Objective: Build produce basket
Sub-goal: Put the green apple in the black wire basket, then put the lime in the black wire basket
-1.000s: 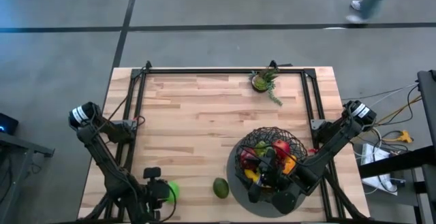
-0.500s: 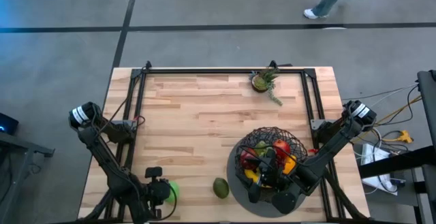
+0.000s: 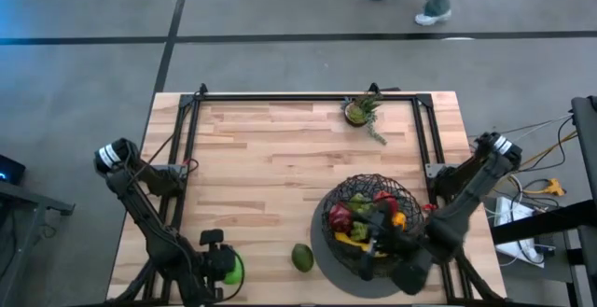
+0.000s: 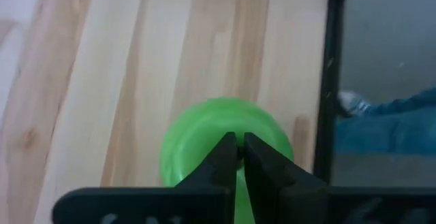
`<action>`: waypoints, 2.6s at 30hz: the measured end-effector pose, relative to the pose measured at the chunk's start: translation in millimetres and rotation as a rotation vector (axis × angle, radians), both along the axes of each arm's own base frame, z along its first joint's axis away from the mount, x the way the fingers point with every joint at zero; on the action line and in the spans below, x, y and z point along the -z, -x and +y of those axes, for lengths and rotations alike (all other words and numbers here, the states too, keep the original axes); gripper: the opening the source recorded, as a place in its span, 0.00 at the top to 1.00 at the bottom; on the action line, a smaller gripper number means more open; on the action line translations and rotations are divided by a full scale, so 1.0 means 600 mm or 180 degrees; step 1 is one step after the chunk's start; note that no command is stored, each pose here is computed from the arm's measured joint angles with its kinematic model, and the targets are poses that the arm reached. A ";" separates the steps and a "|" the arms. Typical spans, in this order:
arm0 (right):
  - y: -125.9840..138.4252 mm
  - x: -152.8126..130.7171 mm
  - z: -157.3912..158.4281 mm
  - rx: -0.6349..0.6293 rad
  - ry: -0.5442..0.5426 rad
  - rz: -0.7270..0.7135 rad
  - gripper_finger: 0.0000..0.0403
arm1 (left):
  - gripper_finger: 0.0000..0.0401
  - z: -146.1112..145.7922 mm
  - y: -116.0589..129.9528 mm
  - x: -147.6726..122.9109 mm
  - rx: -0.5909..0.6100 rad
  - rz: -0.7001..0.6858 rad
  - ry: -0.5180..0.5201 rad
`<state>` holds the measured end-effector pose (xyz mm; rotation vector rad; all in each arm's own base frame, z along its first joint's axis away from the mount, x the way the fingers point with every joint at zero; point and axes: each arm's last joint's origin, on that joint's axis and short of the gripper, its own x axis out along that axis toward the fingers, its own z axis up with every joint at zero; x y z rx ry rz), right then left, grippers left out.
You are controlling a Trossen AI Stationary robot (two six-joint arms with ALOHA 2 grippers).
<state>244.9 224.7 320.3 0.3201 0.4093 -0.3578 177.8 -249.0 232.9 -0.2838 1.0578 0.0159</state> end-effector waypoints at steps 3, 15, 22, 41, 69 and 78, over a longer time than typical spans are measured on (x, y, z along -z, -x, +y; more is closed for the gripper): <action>0.029 -0.041 -0.003 -0.0084 0.0064 0.0090 0.19 | 1.00 0.007 -0.024 -0.029 -0.0063 -0.0087 0.0043; 0.126 -0.086 0.005 -0.0078 -0.0057 0.0049 0.19 | 1.00 0.112 -0.250 -0.179 -0.0131 -0.1775 -0.0144; 0.189 -0.099 0.036 -0.0053 -0.0025 -0.0749 0.19 | 1.00 0.144 -0.388 -0.181 0.0362 -0.2429 -0.0060; 0.227 -0.107 0.056 -0.0022 0.0026 -0.1358 0.19 | 1.00 0.135 -0.492 -0.032 0.0709 -0.1759 -0.0113; 0.207 -0.063 0.070 0.0106 -0.0044 -0.1361 0.19 | 0.60 0.162 -0.441 -0.159 0.0187 -0.1827 0.0137; 0.115 0.049 0.082 0.0659 -0.0593 -0.0701 0.19 | 0.60 0.197 -0.336 -0.222 0.0097 -0.1389 -0.0293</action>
